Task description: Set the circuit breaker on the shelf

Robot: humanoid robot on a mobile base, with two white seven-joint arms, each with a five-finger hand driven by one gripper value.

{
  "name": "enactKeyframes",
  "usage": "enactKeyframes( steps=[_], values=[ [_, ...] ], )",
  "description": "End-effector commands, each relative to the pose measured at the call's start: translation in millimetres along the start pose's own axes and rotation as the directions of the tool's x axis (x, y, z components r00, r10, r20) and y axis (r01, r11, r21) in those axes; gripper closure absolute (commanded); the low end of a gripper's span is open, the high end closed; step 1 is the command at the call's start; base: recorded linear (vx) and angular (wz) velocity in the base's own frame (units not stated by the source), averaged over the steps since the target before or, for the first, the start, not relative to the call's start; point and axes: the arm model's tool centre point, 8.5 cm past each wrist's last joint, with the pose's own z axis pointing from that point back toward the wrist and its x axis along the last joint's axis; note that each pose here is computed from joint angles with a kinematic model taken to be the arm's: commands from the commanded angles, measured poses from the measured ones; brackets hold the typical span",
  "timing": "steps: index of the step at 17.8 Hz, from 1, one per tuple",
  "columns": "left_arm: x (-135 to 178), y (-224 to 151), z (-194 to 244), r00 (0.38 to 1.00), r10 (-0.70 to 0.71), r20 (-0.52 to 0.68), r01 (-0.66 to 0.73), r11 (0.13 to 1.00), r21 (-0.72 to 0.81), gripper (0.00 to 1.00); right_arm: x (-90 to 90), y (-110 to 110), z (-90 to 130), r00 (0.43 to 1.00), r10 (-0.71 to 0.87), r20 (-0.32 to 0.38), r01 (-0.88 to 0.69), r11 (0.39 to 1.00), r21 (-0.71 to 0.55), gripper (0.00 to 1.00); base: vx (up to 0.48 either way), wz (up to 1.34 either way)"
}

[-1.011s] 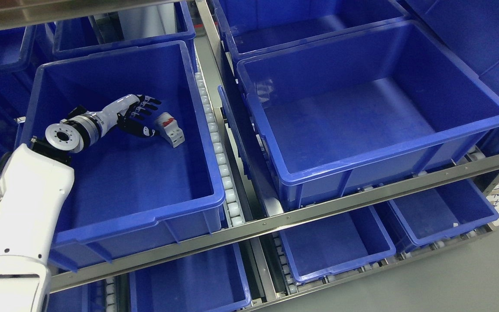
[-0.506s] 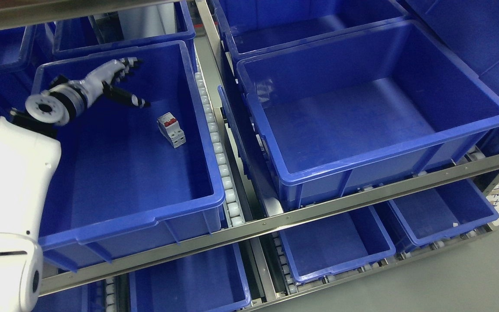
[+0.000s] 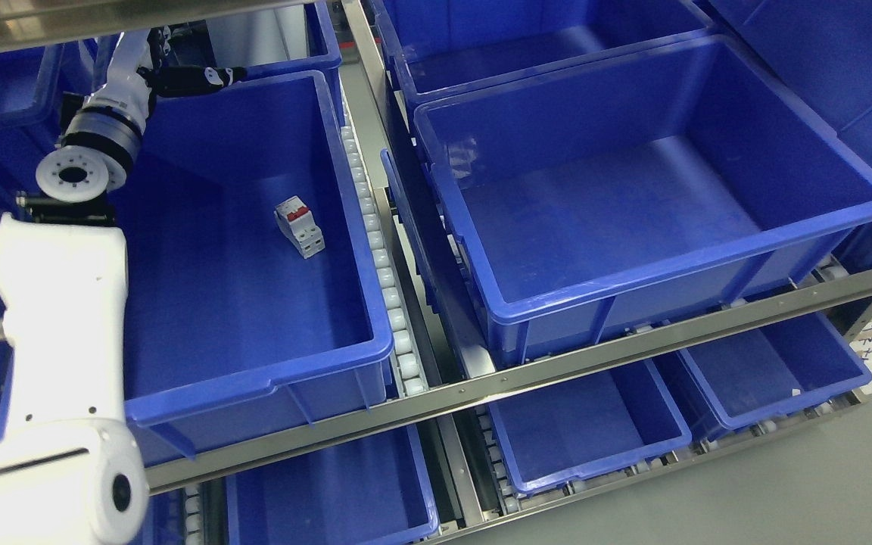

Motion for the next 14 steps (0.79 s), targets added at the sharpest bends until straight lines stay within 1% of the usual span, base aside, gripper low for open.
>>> enactKeyframes(
  steps=[1, 2, 5, 6, 8, 10, 14],
  values=[
    [51.0, 58.4, 98.4, 0.977, 0.085, 0.197, -0.144, 0.939, 0.313, 0.00, 1.4, -11.3, 0.1, 1.000, 0.002, 0.003, -0.002, 1.000, -0.018, 0.00, 0.000, 0.00],
    [43.1, 53.7, 110.8, 0.980, 0.061, 0.188, -0.119, 0.942, 0.315, 0.00, 1.4, -11.3, 0.1, 1.000, 0.002, 0.003, -0.002, 1.000, -0.018, 0.00, 0.000, 0.00],
    [6.8, 40.6, 149.8, 0.992, 0.015, 0.127, -0.055, 0.948, 0.314, 0.00, 1.4, -11.3, 0.1, 1.000, 0.002, 0.003, -0.002, 1.000, -0.018, 0.00, 0.000, 0.00],
    [1.4, 38.1, 158.6, 0.992, -0.001, 0.123, -0.038, 0.949, 0.314, 0.00, 1.4, -11.3, 0.1, 1.000, 0.002, 0.003, -0.002, 1.000, -0.018, 0.00, 0.000, 0.00],
    [-1.3, 35.6, 164.9, 0.990, -0.024, 0.139, -0.021, 0.949, 0.313, 0.00, 1.4, -11.3, 0.1, 1.000, 0.002, 0.003, -0.002, 1.000, -0.018, 0.00, 0.000, 0.00],
    [-1.6, 35.4, 164.7, 0.990, -0.016, 0.143, -0.029, 0.950, 0.311, 0.00, 1.4, -11.3, 0.1, 1.000, 0.002, 0.003, -0.002, 1.000, -0.018, 0.00, 0.000, 0.01],
    [5.1, 30.4, 160.7, 0.986, -0.015, 0.164, -0.035, 0.954, 0.298, 0.00, 1.4, -11.3, 0.1, 1.000, 0.002, 0.003, -0.002, 1.000, -0.018, 0.00, -0.022, 0.03]
  ],
)
